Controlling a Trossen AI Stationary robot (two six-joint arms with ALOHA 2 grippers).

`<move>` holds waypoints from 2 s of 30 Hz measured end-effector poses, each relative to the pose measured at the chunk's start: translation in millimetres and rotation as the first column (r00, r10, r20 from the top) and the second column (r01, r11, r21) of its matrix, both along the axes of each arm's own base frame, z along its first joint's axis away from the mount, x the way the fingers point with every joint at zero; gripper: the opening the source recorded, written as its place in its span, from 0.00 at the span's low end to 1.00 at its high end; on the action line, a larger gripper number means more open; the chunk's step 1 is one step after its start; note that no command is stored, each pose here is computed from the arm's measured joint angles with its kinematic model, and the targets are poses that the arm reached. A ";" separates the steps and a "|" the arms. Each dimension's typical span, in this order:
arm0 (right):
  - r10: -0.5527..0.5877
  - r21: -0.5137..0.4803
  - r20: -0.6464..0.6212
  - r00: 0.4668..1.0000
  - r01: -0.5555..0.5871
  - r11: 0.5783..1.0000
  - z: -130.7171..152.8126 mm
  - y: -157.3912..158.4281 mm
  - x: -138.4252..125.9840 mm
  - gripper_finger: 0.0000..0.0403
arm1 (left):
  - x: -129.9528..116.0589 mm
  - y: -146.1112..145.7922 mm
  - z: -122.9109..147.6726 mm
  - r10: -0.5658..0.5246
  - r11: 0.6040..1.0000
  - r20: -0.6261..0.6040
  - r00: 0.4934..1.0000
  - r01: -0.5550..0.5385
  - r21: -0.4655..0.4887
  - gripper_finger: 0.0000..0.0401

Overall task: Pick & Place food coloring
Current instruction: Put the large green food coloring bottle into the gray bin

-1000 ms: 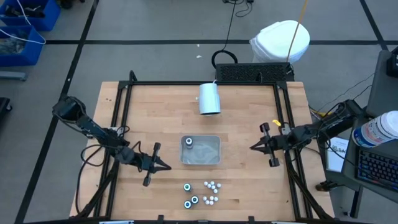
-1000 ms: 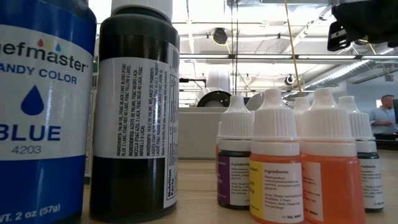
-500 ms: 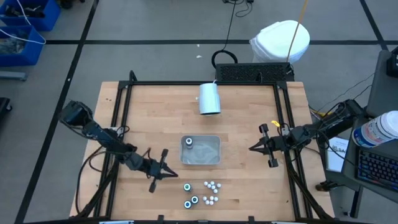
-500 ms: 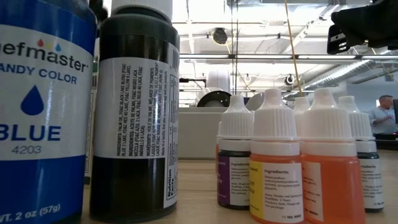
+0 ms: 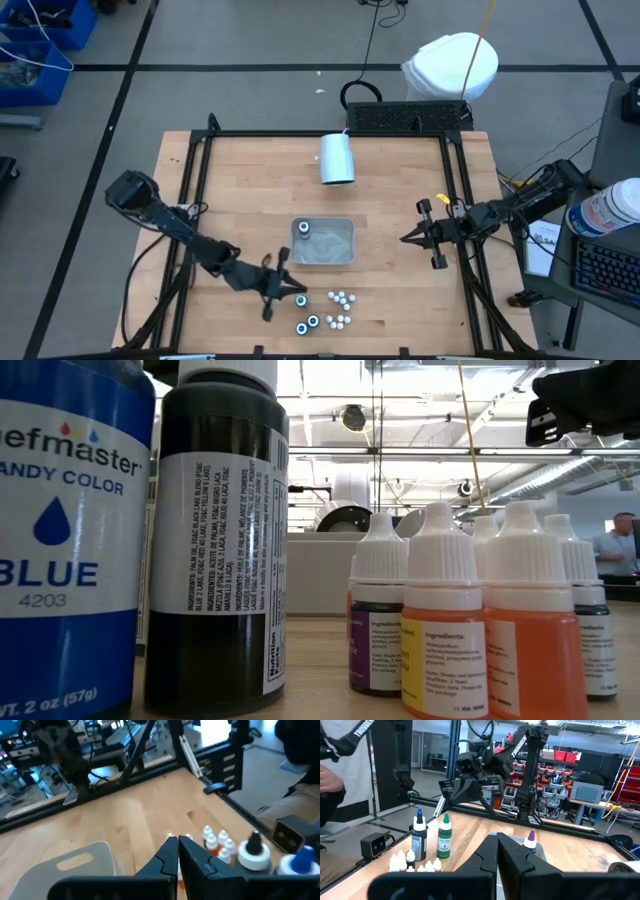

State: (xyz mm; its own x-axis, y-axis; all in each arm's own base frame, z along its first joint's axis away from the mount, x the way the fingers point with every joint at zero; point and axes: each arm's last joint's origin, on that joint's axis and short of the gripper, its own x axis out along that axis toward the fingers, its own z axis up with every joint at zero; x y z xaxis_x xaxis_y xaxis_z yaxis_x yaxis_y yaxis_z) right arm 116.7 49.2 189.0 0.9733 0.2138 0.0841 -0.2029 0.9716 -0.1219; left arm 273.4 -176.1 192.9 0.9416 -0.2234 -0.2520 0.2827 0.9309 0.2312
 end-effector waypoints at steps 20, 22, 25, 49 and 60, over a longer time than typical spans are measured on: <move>-0.002 -0.025 0.003 1.000 0.002 1.000 -0.4 0.4 0.9 0.00 | -1.0 -16.3 -4.7 -0.030 1.000 -0.100 0.995 0.030 -0.005 0.60; -0.002 -0.024 0.008 1.000 0.003 1.000 0.1 0.4 0.9 0.00 | -0.8 -16.1 -4.7 -0.023 0.999 -0.105 0.994 0.021 -0.026 0.64; -0.003 -0.023 0.010 1.000 0.003 1.000 0.4 0.4 0.9 0.00 | -0.8 -16.2 -4.7 -0.020 0.998 -0.116 0.993 0.013 -0.062 0.69; -0.006 -0.075 0.022 1.000 0.008 0.997 0.3 0.4 0.9 0.00 | -5.3 -13.5 -16.1 -0.010 0.997 -0.248 0.969 -0.010 -0.079 0.70; -0.005 -0.049 0.031 1.000 0.007 0.999 1.8 0.3 0.8 0.00 | -1.4 -15.2 -27.6 0.005 0.993 -0.275 0.961 -0.037 -0.112 0.64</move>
